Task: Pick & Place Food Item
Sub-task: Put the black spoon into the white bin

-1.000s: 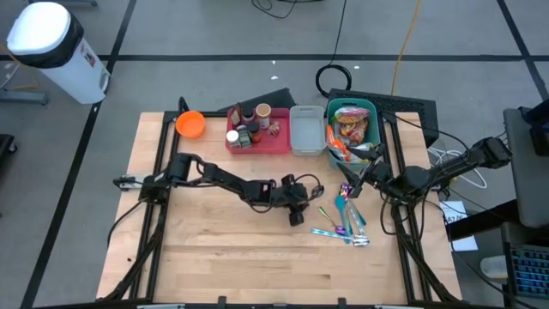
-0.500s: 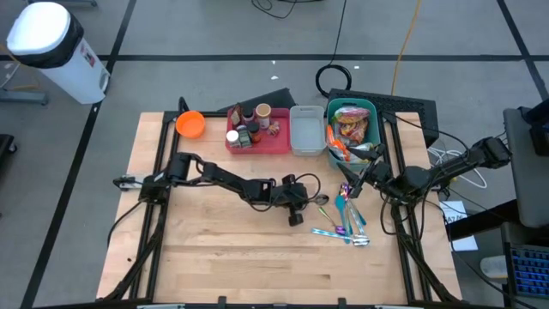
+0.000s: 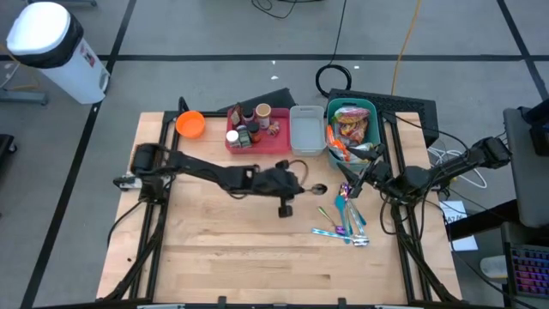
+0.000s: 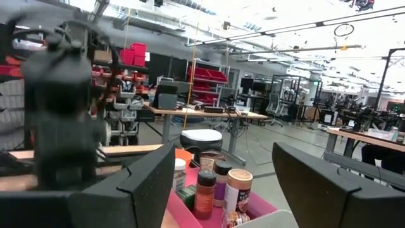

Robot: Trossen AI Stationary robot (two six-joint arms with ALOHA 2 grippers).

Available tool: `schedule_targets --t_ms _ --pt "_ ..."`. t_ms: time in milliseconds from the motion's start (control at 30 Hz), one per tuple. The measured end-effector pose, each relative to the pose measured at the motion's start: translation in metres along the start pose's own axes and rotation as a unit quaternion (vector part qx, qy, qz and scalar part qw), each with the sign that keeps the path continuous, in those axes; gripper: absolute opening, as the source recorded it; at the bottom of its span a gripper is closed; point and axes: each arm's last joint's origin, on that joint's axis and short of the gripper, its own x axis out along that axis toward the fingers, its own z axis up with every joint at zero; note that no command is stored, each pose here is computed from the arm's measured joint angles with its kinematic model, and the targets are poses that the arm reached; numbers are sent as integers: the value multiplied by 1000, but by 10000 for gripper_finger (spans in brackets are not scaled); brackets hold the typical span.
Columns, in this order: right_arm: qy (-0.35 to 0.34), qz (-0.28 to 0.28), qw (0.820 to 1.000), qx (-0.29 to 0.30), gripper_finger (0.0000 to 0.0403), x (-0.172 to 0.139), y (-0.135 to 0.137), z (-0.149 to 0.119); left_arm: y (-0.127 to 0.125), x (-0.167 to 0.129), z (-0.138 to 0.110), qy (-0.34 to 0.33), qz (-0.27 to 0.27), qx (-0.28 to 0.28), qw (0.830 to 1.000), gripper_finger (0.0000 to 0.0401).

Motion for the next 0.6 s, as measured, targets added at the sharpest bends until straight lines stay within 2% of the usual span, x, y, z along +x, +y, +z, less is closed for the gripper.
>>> schedule_targets --t_ms 100,167,300,367,467,600 --pt "1 0 1000 1 256 0 0 0 9 -28 9 -88 -22 -3 996 7" --pt "1 0 1000 3 256 0 0 0 18 -47 7 -146 -17 -11 989 7" --pt "1 0 1000 3 256 0 0 0 30 -72 -23 -228 7 -19 974 7" --pt "1 0 1000 7 256 0 0 0 34 -83 -34 -277 24 -28 960 7" --pt "3 2 1000 31 256 1 1 -1 37 -94 -49 -314 70 -46 946 7" --pt "-5 22 998 52 256 6 2 -4 37 -95 -60 -303 123 -53 944 7"
